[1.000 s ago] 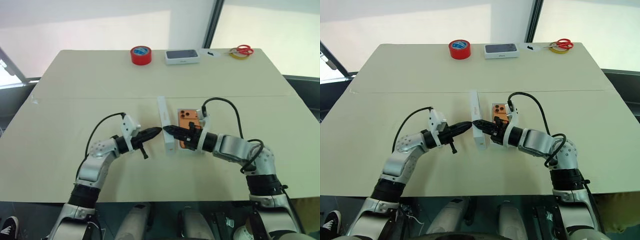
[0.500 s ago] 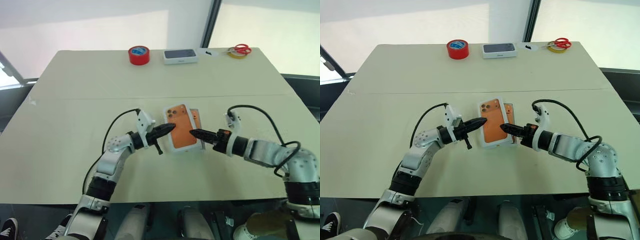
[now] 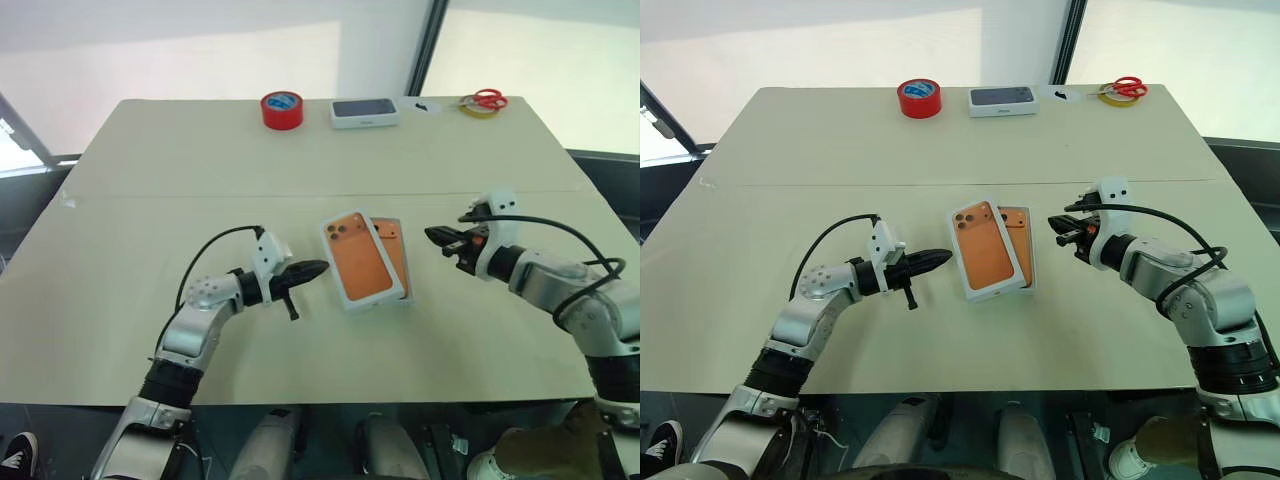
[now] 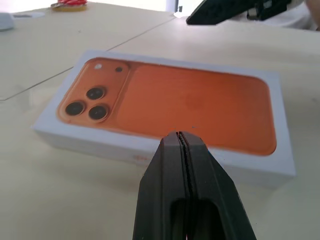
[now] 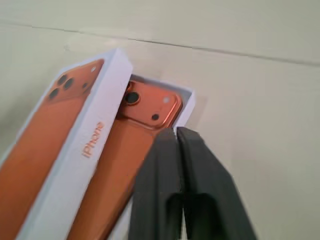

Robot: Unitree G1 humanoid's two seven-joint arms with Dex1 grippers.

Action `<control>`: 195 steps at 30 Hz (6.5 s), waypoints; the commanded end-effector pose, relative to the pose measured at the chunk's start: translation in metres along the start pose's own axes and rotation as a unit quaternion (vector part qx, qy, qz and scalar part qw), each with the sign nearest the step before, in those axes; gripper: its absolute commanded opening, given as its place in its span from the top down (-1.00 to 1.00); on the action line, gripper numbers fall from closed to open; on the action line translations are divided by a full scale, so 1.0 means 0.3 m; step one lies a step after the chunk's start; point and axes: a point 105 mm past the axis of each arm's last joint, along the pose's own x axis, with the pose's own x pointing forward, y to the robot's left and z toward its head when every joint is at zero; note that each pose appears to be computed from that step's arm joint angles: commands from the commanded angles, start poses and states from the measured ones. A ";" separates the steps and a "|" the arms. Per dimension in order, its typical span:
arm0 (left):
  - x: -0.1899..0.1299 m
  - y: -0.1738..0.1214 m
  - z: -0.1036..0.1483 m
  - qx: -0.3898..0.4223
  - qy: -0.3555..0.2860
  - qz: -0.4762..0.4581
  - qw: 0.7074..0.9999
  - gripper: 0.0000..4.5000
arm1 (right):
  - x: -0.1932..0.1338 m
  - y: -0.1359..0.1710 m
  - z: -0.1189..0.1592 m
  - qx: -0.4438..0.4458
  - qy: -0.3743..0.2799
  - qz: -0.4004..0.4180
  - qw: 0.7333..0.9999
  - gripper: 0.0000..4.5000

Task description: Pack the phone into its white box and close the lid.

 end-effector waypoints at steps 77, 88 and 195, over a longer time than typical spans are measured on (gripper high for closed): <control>0.326 0.074 0.068 -0.017 0.028 0.049 0.998 1.00 | 0.024 -0.052 0.000 -0.209 0.022 -0.084 0.974 1.00; 0.367 0.059 0.087 -0.031 0.011 0.047 0.998 1.00 | 0.062 -0.010 0.002 -0.210 0.013 -0.069 0.975 1.00; 0.294 -0.012 0.017 -0.034 0.041 -0.019 0.998 0.88 | 0.014 0.148 -0.163 -0.143 0.088 0.104 0.980 0.89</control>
